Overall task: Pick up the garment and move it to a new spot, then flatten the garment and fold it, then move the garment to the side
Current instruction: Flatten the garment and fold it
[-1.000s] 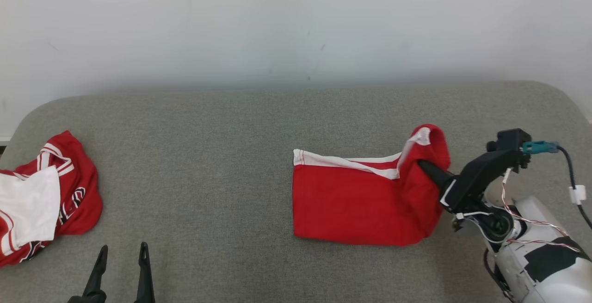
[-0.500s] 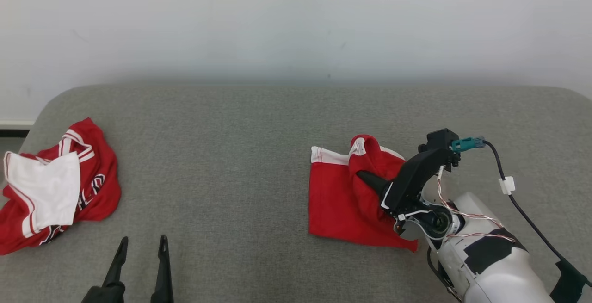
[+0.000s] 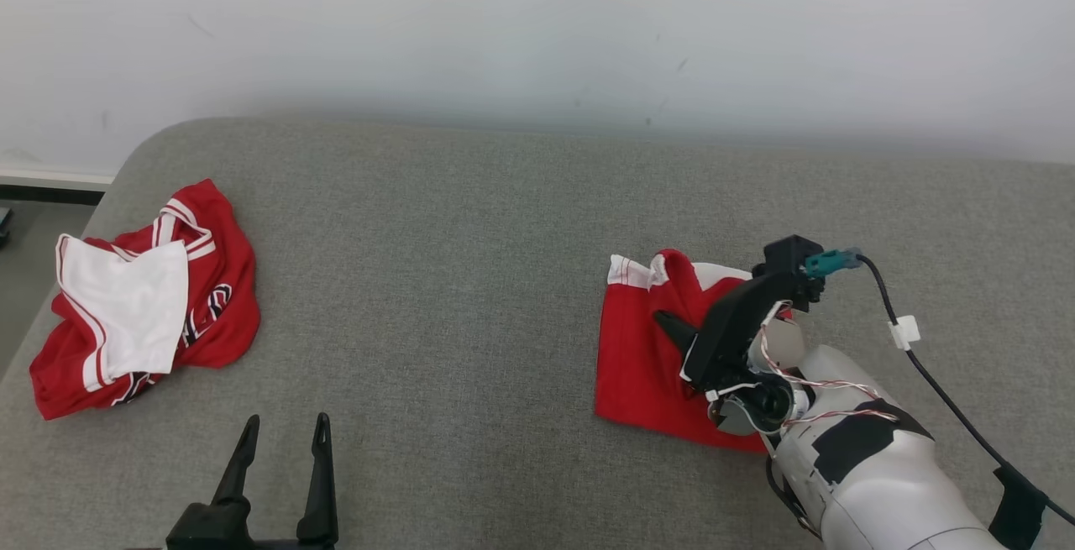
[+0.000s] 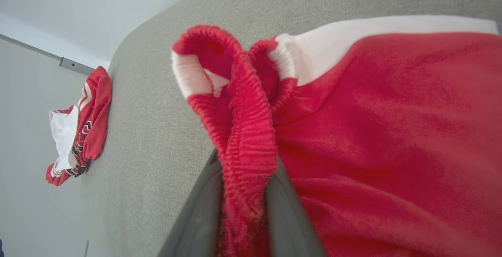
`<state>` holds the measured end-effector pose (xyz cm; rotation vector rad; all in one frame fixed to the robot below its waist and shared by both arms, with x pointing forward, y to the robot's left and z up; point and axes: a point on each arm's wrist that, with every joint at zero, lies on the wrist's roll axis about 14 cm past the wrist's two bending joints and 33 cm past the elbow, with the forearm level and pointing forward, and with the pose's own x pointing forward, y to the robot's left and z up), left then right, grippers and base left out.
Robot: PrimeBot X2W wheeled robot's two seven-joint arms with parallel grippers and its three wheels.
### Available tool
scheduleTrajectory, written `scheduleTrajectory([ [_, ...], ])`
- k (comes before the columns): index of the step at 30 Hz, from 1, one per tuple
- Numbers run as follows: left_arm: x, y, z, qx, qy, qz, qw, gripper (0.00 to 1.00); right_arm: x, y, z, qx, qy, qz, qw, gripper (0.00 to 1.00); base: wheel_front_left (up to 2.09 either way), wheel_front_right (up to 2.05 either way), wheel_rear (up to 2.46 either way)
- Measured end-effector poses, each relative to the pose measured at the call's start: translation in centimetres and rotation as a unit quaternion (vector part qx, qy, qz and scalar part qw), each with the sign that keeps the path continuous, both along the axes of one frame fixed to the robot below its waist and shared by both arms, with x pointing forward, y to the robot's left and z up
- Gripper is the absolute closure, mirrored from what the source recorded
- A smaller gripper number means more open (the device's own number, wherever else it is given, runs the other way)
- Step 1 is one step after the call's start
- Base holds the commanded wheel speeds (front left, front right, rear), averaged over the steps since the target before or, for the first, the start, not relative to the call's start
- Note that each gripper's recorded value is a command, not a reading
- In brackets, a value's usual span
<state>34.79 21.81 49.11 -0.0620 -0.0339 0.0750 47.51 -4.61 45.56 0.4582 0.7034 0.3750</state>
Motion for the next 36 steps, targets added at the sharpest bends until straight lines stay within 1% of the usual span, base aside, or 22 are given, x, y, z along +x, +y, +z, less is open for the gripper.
scheduleTrajectory([
  [1,0.0,0.1,0.0,0.0,0.001,0.002,1.0,0.0,0.0,0.3,0.1,-0.004,-0.003,0.005,1.0,0.0,0.0,0.0,0.0],
  [4,-0.1,0.3,0.1,0.0,-0.001,0.006,1.0,0.0,0.7,0.5,1.6,-0.018,-0.053,0.012,0.998,0.0,0.0,0.0,0.0],
  [7,-0.2,0.5,0.3,0.002,-0.004,0.009,1.0,0.0,1.1,0.2,3.4,-0.037,-0.111,0.021,0.993,0.0,0.0,0.0,0.0],
  [9,-0.3,0.6,0.4,0.005,-0.005,0.012,1.0,0.0,1.0,0.1,4.4,-0.035,-0.14,0.022,0.989,0.0,0.0,0.0,0.0],
  [12,-0.6,0.8,0.0,0.005,0.0,0.015,1.0,0.0,0.7,-0.8,5.8,-0.038,-0.189,0.019,0.981,0.0,0.0,0.0,0.0],
  [15,-0.6,0.9,0.0,0.007,0.0,0.016,1.0,0.0,0.5,-2.7,7.0,-0.04,-0.232,0.001,0.972,0.0,0.0,0.0,0.0],
  [22,-0.3,0.8,-0.2,0.013,0.003,0.011,1.0,0.0,-1.0,-6.3,7.8,-0.027,-0.286,-0.046,0.957,0.0,0.0,0.0,0.0],
  [26,0.0,0.7,0.0,0.017,0.0,0.007,1.0,0.0,-1.8,-9.0,8.4,-0.055,-0.337,-0.063,0.938,0.0,0.0,0.0,0.0],
  [28,0.1,0.7,0.1,0.02,-0.001,0.006,1.0,0.0,-2.1,-10.1,8.6,-0.057,-0.349,-0.079,0.932,0.0,0.0,0.0,0.0],
  [31,0.3,0.6,0.3,0.021,-0.003,0.004,1.0,0.0,-2.9,-11.3,8.4,-0.082,-0.363,-0.081,0.924,0.0,0.0,0.0,0.0],
  [33,0.5,0.6,0.3,0.022,-0.004,0.003,1.0,0.0,-3.2,-12.3,8.6,-0.076,-0.368,-0.102,0.921,0.0,0.0,0.0,0.0],
  [36,0.7,0.5,0.3,0.022,-0.004,0.002,1.0,0.0,-3.9,-13.3,9.7,-0.073,-0.389,-0.124,0.91,0.0,0.0,0.0,0.0],
])
